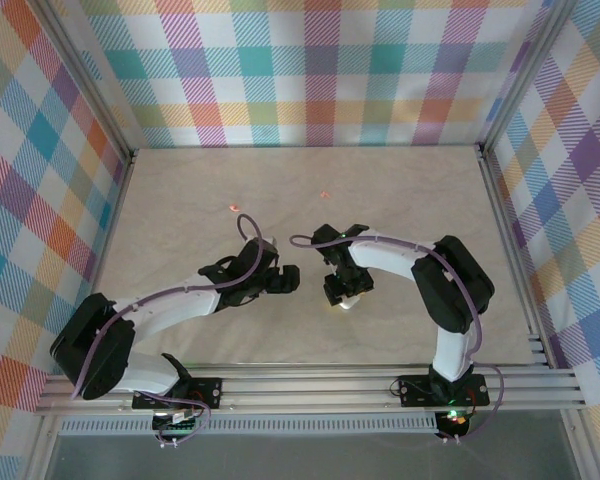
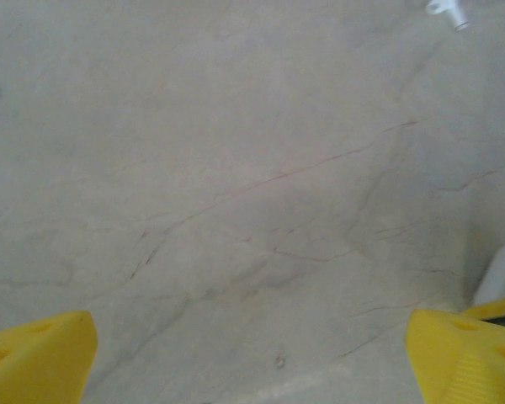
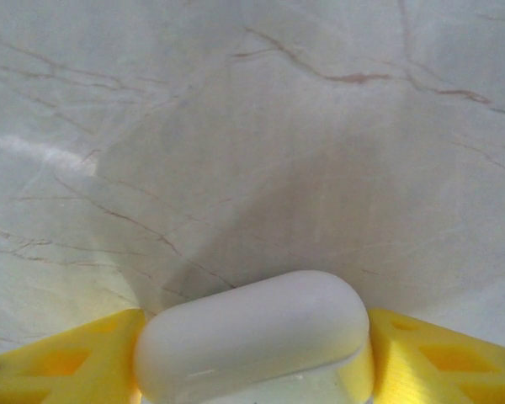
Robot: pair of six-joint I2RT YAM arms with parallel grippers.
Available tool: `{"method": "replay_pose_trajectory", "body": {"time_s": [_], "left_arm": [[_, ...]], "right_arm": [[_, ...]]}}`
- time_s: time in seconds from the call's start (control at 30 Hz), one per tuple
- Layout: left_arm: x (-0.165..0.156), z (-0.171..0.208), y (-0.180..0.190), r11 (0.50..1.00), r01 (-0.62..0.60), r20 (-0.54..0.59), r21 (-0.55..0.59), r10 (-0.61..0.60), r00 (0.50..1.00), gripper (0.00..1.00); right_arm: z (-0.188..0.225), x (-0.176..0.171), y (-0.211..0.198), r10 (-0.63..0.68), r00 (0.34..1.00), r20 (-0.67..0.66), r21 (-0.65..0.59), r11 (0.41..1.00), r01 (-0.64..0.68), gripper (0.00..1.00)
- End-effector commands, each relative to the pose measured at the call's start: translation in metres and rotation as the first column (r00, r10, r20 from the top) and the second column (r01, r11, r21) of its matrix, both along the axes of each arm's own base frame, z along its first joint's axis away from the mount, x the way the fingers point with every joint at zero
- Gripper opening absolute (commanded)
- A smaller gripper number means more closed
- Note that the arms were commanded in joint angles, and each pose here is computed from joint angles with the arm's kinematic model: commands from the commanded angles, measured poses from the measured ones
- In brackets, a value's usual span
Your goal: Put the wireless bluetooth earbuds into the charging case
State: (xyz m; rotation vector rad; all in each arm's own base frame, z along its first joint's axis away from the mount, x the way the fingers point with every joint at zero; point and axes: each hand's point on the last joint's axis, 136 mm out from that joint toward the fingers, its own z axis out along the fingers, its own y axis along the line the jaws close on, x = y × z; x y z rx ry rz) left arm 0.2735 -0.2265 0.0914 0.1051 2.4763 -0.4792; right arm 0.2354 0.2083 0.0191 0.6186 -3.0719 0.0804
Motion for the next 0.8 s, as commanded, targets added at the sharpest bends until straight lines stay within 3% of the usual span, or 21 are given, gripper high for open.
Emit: {"method": "replay_pose_trajectory", "body": {"time_s": [0.0, 0.1, 0.2, 0.43, 0.53, 0.67, 0.77], "left_arm": [[0.001, 0.043, -0.013, 0.99, 0.115, 0.199, -0.085, -0.096, 0.975, 0.94], [-0.014, 0.067, -0.026, 0.95, 0.283, 0.337, -0.13, -0.226, 0.914, 0.93], [-0.035, 0.093, -0.036, 0.881, 0.448, 0.471, -0.151, -0.334, 0.816, 0.88], [-0.06, 0.122, -0.042, 0.797, 0.577, 0.625, -0.179, -0.361, 0.692, 0.85], [-0.064, 0.128, -0.061, 0.767, 0.633, 0.675, -0.108, -0.411, 0.613, 0.82], [-0.047, 0.151, -0.082, 0.757, 0.641, 0.754, -0.128, -0.346, 0.559, 0.82], [-0.038, 0.166, -0.105, 0.72, 0.676, 0.769, -0.155, -0.342, 0.54, 0.84]], "right_arm": [[0.023, 0.01, 0.002, -0.109, 0.993, 0.048, 0.036, 0.994, 0.107, 0.58], [0.042, 0.016, 0.016, -0.162, 0.984, 0.069, 0.151, 0.977, 0.151, 0.55], [0.071, 0.027, 0.032, -0.237, 0.966, 0.105, 0.291, 0.936, 0.198, 0.54], [0.153, 0.044, 0.06, -0.348, 0.919, 0.187, 0.629, 0.761, 0.16, 0.55], [0.181, 0.046, 0.056, -0.394, 0.9, 0.189, 0.691, 0.704, 0.163, 0.55], [0.201, 0.041, 0.048, -0.444, 0.883, 0.152, 0.756, 0.628, 0.186, 0.55], [0.208, 0.038, 0.045, -0.475, 0.873, 0.111, 0.796, 0.568, 0.208, 0.55]]}}
